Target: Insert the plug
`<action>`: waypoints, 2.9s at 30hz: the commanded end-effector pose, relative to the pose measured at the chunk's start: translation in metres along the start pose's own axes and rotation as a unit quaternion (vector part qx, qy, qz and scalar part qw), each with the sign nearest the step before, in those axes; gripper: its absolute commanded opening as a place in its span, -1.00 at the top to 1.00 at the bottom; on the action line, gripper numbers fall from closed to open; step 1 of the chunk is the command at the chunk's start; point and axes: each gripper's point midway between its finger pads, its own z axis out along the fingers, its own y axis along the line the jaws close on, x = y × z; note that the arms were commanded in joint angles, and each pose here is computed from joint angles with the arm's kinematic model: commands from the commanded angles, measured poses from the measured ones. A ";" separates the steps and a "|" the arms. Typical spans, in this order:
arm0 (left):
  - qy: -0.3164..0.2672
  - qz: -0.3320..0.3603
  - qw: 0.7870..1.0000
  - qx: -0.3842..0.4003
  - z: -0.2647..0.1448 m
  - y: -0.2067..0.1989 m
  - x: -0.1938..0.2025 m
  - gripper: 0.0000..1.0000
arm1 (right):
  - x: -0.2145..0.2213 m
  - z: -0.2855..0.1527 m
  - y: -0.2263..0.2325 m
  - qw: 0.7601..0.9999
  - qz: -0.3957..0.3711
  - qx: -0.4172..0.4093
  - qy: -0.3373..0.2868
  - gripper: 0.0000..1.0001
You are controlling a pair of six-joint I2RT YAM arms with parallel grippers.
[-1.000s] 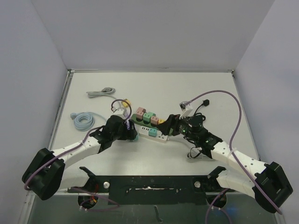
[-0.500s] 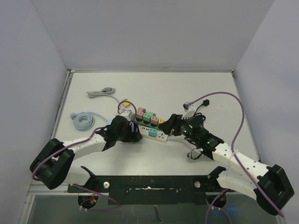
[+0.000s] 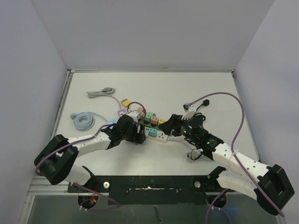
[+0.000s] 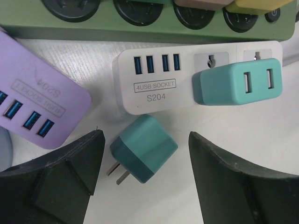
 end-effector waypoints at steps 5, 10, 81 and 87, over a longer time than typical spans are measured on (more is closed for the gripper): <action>-0.021 0.073 0.995 0.066 0.003 -0.027 -0.016 -0.44 | -0.014 -0.006 0.003 1.000 -0.003 0.007 -0.024 -0.33; 0.008 0.065 0.996 0.055 0.005 -0.032 0.005 -0.39 | -0.013 -0.006 -0.001 1.000 0.000 0.015 -0.024 -0.33; -0.319 -0.456 0.819 0.137 -0.185 -0.046 -0.161 0.28 | -0.070 0.037 0.184 0.940 -0.070 -0.180 -0.281 -0.54; -0.311 -0.461 0.821 0.133 -0.179 -0.043 -0.154 0.28 | -0.075 0.041 0.189 0.940 -0.071 -0.181 -0.280 -0.55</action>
